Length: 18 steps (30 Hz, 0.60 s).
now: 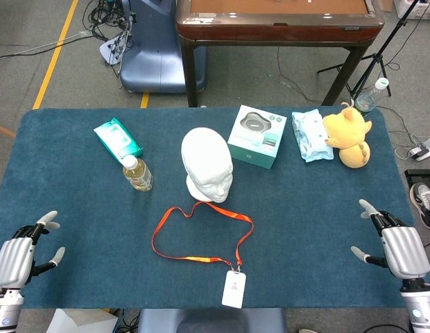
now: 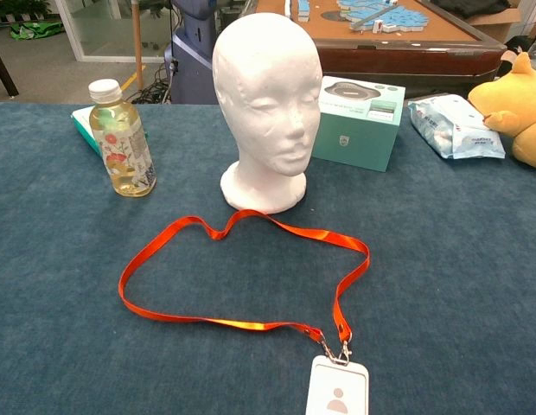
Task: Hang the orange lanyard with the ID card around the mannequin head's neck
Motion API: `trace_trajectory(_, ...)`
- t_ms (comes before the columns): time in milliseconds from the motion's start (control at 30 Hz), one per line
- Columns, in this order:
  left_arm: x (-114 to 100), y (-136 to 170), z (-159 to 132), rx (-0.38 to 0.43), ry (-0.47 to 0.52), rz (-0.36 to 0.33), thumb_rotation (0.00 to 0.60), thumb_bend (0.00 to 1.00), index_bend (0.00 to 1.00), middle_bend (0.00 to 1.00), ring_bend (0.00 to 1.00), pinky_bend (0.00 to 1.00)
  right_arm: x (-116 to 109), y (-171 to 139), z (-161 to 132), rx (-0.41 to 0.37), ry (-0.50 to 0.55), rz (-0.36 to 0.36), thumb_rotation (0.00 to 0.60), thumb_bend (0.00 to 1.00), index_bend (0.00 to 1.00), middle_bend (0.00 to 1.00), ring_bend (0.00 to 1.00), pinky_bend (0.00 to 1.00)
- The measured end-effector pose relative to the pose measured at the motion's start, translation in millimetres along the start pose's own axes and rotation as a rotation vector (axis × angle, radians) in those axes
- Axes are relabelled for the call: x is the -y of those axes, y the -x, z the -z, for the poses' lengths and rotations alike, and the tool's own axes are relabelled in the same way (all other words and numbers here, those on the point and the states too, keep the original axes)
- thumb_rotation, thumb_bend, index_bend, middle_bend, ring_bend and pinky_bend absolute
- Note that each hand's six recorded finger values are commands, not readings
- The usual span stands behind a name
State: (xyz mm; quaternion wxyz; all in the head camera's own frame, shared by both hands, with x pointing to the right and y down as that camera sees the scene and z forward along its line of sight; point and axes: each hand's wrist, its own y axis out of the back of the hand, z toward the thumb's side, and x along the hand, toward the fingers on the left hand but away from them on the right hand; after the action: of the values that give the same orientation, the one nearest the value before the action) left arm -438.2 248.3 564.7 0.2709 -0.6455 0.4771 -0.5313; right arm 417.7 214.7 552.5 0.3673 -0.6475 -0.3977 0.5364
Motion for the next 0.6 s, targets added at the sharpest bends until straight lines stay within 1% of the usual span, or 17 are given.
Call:
trace_trajectory(333, 1, -1, 0, 0.006, 0.007, 0.006, 0.600, 0.27, 0.17, 0.34, 0.35, 0.23, -3, 2, -2, -0.006, 0.000, 0.011, 0.600, 0.11, 0.14, 0.34, 0.27, 0.45)
trace_trajectory(600, -1, -7, -6, 0.027, 0.010, 0.013, 0.600, 0.27, 0.17, 0.34, 0.35, 0.23, -11, 4, 0, 0.002, 0.001, 0.050, 0.600, 0.11, 0.14, 0.34, 0.27, 0.45)
